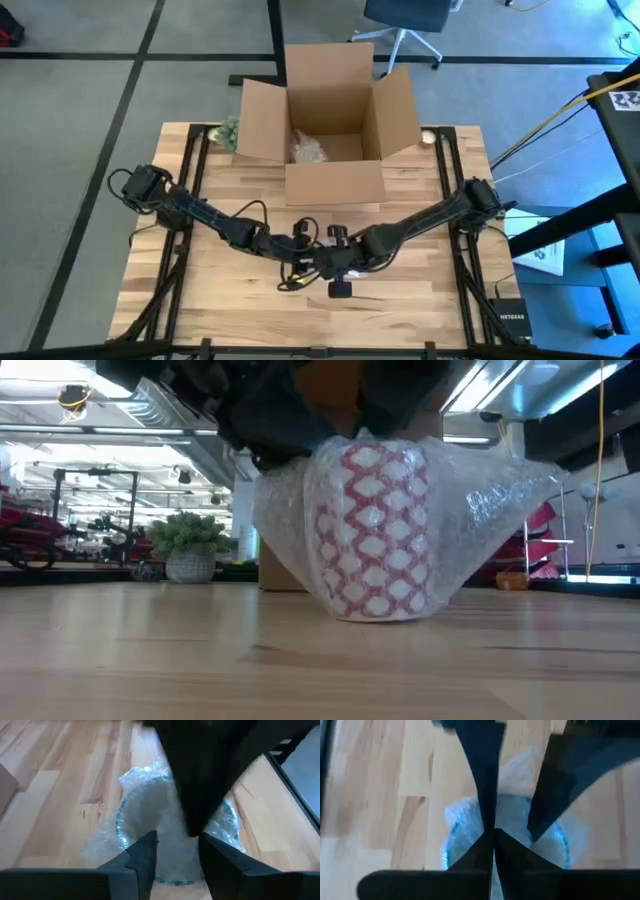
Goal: Wrap mug
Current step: Wrap the red mug with the bubble wrap
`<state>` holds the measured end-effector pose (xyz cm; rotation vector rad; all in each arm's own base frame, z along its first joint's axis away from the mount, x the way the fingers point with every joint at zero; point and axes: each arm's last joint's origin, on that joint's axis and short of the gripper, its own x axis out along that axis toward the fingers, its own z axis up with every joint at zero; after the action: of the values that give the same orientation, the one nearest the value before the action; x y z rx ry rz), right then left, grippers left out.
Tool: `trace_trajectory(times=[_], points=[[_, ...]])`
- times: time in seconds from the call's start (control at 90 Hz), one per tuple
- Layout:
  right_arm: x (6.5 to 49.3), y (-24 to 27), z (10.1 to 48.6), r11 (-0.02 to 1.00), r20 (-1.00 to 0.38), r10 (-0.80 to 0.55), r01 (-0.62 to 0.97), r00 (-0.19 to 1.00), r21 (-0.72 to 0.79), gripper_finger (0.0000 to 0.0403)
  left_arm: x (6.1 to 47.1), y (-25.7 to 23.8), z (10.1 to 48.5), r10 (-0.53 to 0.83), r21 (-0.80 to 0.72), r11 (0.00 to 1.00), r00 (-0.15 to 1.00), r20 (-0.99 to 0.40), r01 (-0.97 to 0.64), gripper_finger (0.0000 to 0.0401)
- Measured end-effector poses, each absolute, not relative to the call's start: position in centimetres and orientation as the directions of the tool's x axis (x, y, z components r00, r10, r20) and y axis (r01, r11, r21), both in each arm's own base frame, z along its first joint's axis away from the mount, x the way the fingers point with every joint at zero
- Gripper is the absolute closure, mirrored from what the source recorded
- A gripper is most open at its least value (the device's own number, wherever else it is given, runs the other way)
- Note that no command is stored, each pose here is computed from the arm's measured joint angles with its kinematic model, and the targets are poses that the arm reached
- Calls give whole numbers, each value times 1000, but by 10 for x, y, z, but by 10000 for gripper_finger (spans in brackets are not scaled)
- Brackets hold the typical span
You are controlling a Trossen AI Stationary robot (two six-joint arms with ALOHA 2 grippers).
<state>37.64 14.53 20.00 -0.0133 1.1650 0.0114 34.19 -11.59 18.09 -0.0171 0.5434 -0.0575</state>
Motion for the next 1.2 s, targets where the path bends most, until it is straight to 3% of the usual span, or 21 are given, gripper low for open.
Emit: trace_trajectory(times=[0.322, 0.722, 0.856, 0.967, 1.2], points=[[371, 141, 177, 1000, -907, 16, 6, 420, 20, 402, 342, -118, 181, -70, -16, 997, 860, -505, 72, 274], [352, 133, 265, 1000, -899, 13, -7, 437, 11, 402, 342, -117, 181, -68, -17, 997, 859, -507, 69, 274], [349, 130, 253, 1000, -906, -24, 21, 423, -16, 402, 342, -117, 181, -68, -17, 997, 860, -506, 69, 274], [351, 132, 221, 1000, -922, -19, 22, 388, -12, 402, 343, -116, 182, -66, -18, 998, 860, -505, 66, 274], [357, 134, 189, 999, -905, -2, 34, 424, 14, 402, 343, -116, 182, -66, -21, 998, 863, -500, 64, 274]])
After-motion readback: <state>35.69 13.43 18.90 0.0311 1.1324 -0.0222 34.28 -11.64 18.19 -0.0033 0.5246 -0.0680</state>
